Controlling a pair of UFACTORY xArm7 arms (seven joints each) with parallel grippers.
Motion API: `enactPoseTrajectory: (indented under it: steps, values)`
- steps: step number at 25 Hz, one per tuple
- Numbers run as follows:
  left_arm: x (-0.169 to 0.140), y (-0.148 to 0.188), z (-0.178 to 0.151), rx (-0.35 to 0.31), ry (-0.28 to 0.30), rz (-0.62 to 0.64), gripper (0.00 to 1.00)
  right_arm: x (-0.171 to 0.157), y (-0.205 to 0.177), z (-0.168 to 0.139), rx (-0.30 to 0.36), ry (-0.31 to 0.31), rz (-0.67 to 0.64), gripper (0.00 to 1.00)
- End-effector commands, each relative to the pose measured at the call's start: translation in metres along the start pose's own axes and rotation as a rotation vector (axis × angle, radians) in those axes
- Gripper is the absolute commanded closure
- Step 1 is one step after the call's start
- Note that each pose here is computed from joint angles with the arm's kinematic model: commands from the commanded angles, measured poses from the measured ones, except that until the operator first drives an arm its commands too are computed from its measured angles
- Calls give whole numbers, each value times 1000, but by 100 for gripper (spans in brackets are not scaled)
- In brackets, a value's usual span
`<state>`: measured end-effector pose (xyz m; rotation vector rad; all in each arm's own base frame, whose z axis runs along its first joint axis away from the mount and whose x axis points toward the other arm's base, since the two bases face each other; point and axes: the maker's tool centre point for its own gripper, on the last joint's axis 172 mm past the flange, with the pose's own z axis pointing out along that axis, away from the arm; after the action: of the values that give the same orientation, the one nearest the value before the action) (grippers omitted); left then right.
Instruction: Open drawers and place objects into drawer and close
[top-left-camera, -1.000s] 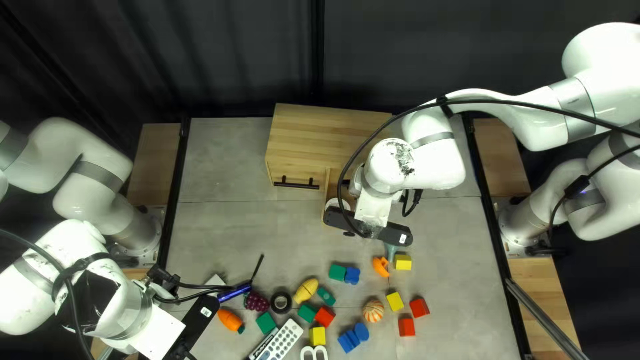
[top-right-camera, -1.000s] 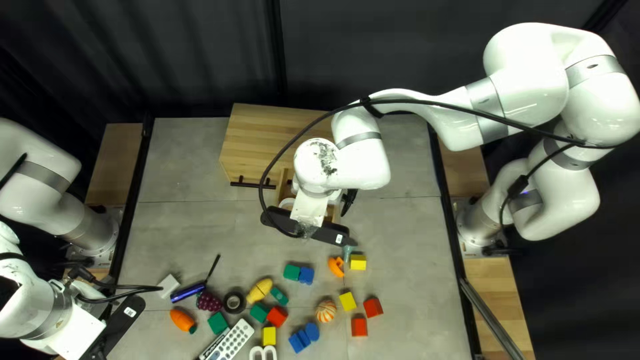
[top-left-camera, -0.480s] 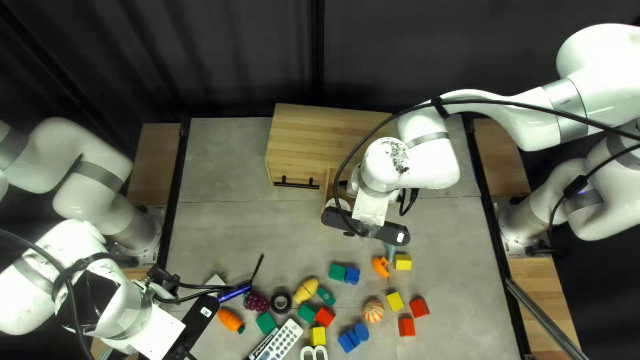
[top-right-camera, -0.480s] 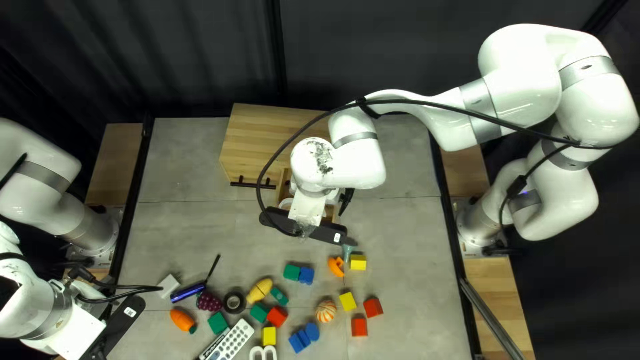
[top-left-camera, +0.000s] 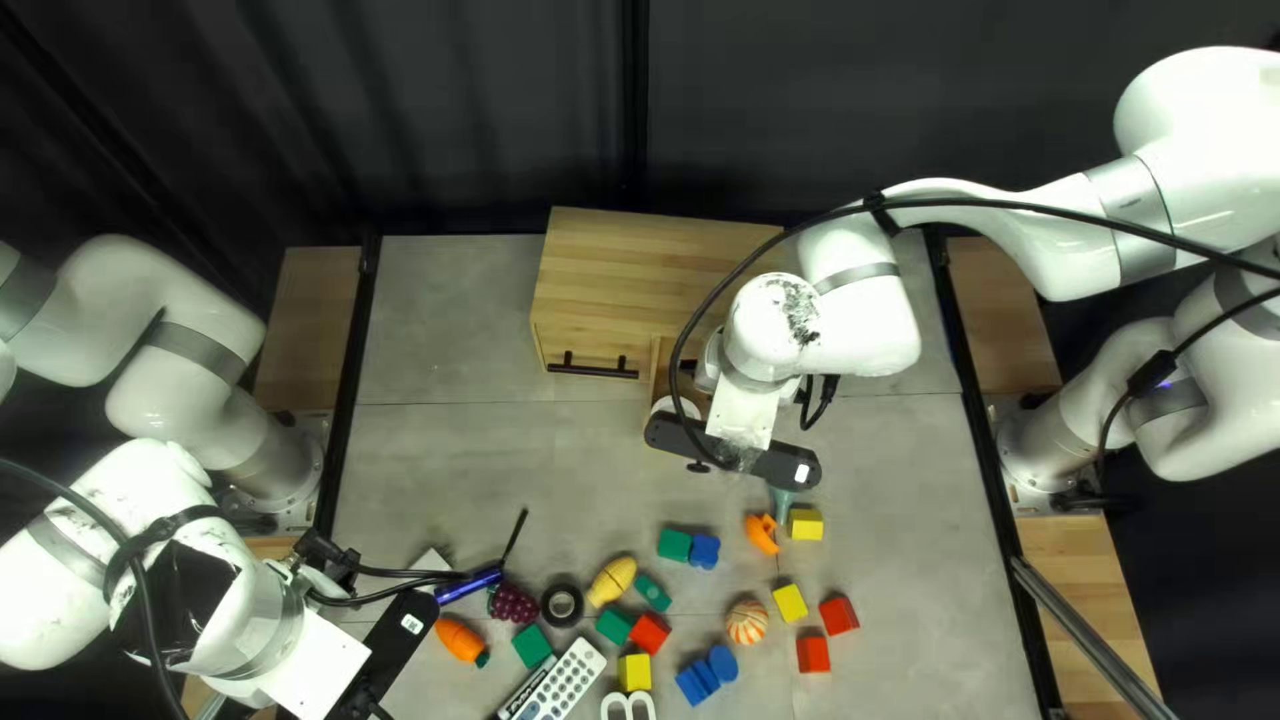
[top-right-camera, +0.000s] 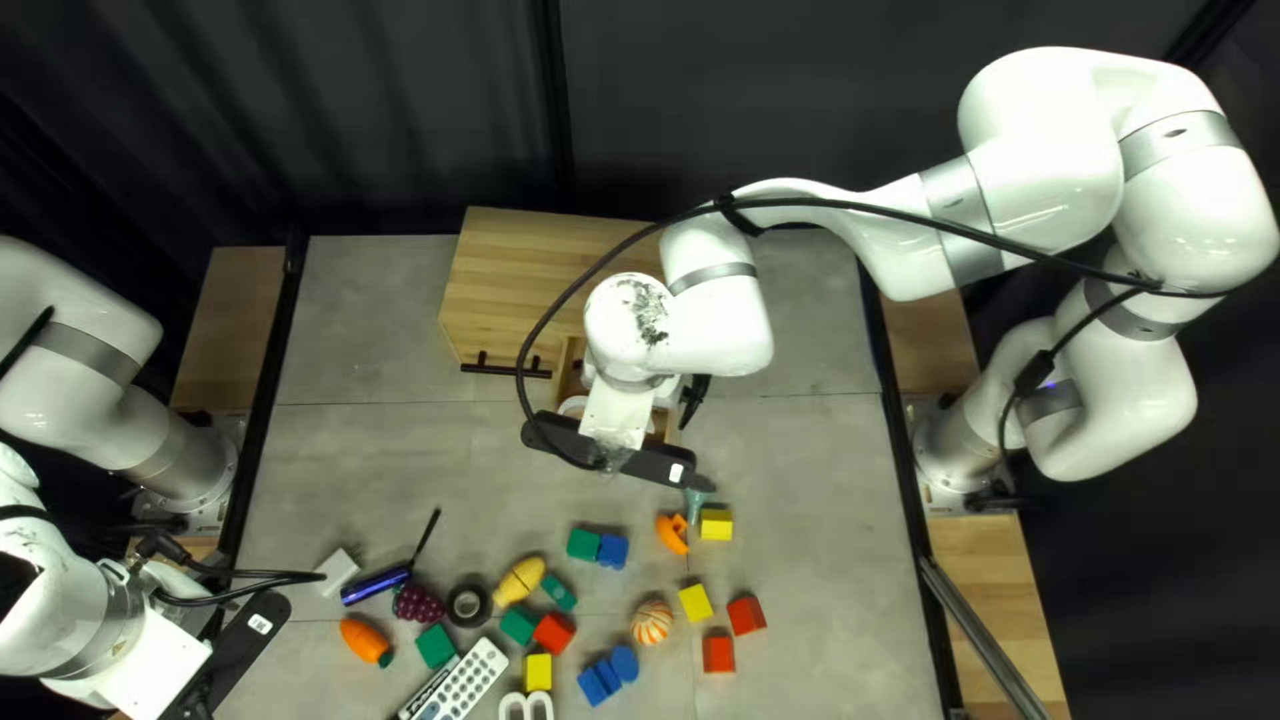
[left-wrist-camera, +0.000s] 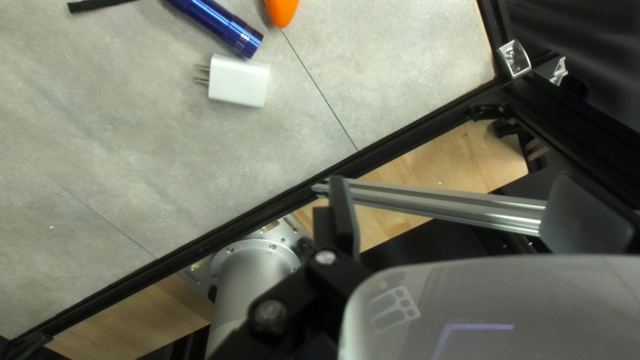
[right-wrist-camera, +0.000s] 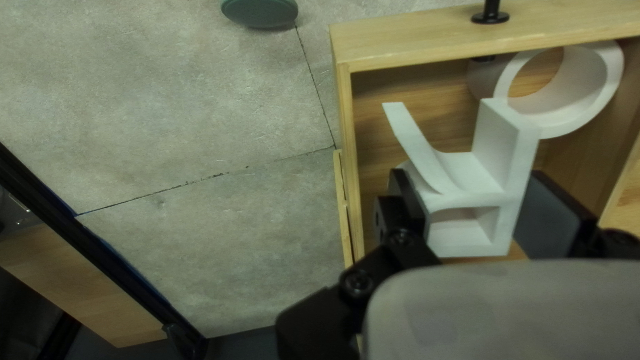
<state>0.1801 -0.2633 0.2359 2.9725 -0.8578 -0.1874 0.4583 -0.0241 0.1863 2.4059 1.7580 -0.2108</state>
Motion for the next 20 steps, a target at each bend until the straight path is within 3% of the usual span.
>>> enactPoseTrajectory:
  steps: [1,20]
  values:
    - [0,0,0,0,0,0,0,0,-1,2,0,3,2,100]
    - [0,0,0,0,0,0,0,-6,-6,14,3,5,12,100]
